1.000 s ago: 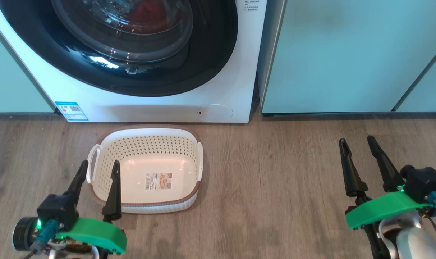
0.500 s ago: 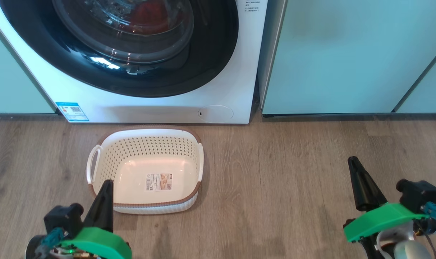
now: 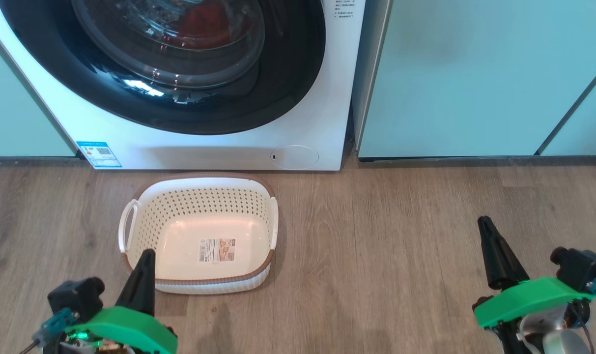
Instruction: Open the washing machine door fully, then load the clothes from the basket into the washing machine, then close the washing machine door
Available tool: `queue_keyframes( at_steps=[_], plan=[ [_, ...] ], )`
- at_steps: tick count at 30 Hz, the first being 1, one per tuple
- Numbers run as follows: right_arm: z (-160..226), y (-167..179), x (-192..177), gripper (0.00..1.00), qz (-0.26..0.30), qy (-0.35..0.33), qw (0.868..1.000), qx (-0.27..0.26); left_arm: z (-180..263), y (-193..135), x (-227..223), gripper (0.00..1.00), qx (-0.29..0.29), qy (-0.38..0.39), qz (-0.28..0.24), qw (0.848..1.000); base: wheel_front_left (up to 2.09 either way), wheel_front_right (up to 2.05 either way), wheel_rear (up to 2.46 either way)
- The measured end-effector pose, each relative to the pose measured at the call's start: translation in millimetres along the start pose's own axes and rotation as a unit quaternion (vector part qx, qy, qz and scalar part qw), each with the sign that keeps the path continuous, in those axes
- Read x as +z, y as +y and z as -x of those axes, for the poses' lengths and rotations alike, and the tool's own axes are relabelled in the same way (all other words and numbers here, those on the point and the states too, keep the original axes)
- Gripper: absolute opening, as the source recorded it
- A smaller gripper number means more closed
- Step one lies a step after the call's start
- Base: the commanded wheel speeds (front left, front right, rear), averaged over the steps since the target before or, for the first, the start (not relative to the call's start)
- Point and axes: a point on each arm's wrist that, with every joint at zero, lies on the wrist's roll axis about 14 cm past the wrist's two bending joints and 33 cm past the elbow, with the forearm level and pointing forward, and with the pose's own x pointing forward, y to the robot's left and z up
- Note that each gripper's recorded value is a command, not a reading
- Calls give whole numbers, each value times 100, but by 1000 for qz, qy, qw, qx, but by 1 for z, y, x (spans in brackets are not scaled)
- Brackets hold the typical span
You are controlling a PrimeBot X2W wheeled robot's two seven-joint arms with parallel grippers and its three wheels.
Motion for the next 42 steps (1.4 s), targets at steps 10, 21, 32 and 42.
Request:
queue_keyframes(
  at_steps=[10, 21, 32, 42],
  plan=[
    [-2, -1, 2, 0, -55, -3, 998, -3, -4, 4, -1, 0, 5, 6, 57, 998, 0, 0, 0],
    [-1, -5, -1, 0, -115, 1, 993, -11, -6, 4, -7, 0, 5, 20, 122, 992, 0, 0, 0],
    [-1, -8, -1, 0, -169, 1, 985, -17, -8, 8, -8, 0, 8, 24, 180, 983, 0, 0, 0],
    [-4, -8, 2, 0, -222, -3, 975, -18, -11, 7, -8, 0, 6, 28, 237, 971, 0, 0, 0]
  ],
)
